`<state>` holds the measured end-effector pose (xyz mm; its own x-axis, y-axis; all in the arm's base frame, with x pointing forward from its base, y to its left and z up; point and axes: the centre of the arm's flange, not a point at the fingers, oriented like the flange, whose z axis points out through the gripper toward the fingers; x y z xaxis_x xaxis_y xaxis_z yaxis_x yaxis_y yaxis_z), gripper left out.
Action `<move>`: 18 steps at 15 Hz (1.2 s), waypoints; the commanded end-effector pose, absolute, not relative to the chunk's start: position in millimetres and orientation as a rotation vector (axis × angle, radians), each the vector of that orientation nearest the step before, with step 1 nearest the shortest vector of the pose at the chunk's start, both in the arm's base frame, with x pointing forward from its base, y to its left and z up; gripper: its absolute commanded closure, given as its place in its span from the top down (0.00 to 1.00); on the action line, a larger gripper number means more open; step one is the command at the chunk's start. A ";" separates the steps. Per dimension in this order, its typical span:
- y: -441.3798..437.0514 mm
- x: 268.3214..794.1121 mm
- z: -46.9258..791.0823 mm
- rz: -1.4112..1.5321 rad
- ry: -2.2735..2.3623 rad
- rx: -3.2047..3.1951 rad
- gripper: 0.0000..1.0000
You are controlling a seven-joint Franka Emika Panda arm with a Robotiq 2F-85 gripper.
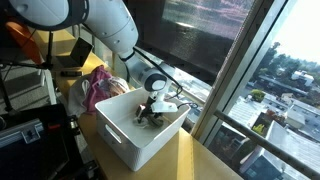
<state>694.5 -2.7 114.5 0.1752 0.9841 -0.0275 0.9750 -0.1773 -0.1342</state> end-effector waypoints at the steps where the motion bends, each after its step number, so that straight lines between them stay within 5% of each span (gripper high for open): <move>1: -10.8 693.9 103.3 0.182 -1.929 -2.333 0.75; 12: -4.7 677.5 116.8 0.176 -1.892 -2.343 0.01; 18: 21.1 640.4 208.0 0.081 -1.924 -2.339 0.00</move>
